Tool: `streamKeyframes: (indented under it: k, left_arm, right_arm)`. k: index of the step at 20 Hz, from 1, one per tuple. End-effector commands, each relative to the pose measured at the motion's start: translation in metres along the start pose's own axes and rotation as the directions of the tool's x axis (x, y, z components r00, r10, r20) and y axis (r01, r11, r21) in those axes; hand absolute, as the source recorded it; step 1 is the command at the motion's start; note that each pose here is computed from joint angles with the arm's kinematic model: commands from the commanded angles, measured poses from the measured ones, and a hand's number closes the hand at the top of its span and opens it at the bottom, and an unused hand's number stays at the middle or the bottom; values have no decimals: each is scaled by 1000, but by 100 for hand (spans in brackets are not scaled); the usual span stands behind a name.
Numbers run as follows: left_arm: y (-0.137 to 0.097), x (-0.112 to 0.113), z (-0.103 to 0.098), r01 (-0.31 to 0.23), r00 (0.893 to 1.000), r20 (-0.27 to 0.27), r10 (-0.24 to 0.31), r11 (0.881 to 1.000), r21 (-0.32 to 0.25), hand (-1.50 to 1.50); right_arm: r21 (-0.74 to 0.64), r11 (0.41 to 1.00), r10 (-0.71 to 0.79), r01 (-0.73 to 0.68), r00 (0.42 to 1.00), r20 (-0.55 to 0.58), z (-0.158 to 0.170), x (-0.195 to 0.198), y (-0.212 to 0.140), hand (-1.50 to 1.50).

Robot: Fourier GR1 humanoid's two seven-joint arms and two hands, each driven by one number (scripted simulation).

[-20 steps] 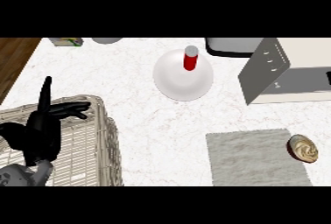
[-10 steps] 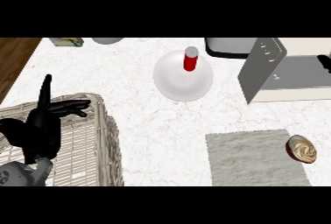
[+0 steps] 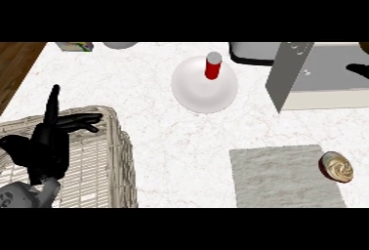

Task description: Pick the lemon from the placemat and place it in the tiered shelf

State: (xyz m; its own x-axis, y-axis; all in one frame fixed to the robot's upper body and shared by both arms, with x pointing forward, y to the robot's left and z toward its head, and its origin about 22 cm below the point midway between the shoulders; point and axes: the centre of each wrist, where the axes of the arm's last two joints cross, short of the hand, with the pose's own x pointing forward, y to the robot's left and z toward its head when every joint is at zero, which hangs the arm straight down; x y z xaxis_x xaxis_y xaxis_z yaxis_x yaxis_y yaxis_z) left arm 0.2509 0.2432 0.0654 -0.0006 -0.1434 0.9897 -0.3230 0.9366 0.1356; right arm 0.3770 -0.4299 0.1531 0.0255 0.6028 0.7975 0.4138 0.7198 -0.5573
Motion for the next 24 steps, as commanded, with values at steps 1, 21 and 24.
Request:
streamKeyframes:
  k: [1,21,24]
  left_arm:
    - [8,-1,3,-18,999,26,22,988,-155,0]
    - [18,-6,-1,-6,1000,13,8,991,-136,0]
    - [13,-5,5,-21,999,23,24,991,-130,0]
  right_arm:
    - [-1,995,-101,101,995,22,-4,-8,-2,-150]
    - [-254,943,-261,216,952,-161,44,-63,-189,-150]
    - [-235,945,-268,229,952,-149,58,-67,-222,-150]
